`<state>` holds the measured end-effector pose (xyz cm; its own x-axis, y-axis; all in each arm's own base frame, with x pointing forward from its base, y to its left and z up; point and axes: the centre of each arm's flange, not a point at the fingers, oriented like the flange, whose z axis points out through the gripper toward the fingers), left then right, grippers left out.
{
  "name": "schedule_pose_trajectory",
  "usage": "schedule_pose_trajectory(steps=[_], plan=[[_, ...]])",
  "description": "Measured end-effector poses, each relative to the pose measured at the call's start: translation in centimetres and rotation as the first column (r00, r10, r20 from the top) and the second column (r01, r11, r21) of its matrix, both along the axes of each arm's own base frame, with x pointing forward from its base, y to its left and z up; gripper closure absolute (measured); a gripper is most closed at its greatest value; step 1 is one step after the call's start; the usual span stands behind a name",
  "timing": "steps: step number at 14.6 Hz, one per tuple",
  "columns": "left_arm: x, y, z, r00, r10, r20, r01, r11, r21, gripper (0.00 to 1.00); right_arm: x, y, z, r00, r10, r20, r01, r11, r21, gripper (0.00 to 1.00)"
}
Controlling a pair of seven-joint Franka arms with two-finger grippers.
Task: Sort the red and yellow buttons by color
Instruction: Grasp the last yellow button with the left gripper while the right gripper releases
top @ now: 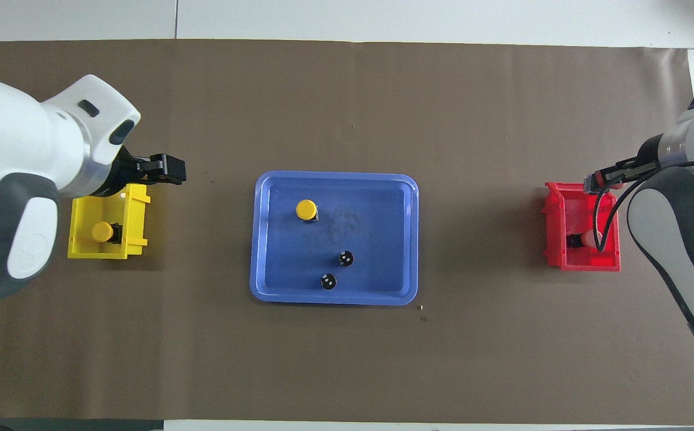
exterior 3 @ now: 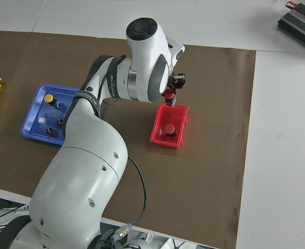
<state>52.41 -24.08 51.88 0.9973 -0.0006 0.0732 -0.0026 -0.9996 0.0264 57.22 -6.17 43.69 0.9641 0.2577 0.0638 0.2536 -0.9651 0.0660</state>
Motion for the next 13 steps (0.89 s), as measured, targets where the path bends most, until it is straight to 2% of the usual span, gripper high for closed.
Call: schedule_pose_trajectory(steps=[3, 6, 10, 13], plan=[[-1.3, -6.9, -5.9, 1.0, 0.001, -0.004, -0.001, 1.0, -0.003, 0.06, -1.3, 0.1, -2.4, 1.0, -0.008, -0.005, 0.008, 1.0, 0.018, 0.59], [-1.7, -10.1, -10.8, 1.0, 0.005, -0.002, -0.005, 1.0, -0.003, 0.06, -2.2, 0.2, -4.6, 1.0, -0.014, -0.006, 0.015, 1.0, 0.027, 0.59], [-2.7, -13.3, -14.6, 1.0, 0.013, 0.013, -0.013, 1.0, -0.016, 0.06, -3.7, 0.3, -7.1, 1.0, -0.014, -0.023, 0.014, 0.999, 0.029, 0.59], [-3.1, -14.7, -16.6, 1.0, 0.013, 0.014, -0.013, 1.0, -0.017, 0.06, -4.1, 0.4, -7.7, 1.0, -0.014, -0.008, 0.014, 1.0, 0.028, 0.59]])
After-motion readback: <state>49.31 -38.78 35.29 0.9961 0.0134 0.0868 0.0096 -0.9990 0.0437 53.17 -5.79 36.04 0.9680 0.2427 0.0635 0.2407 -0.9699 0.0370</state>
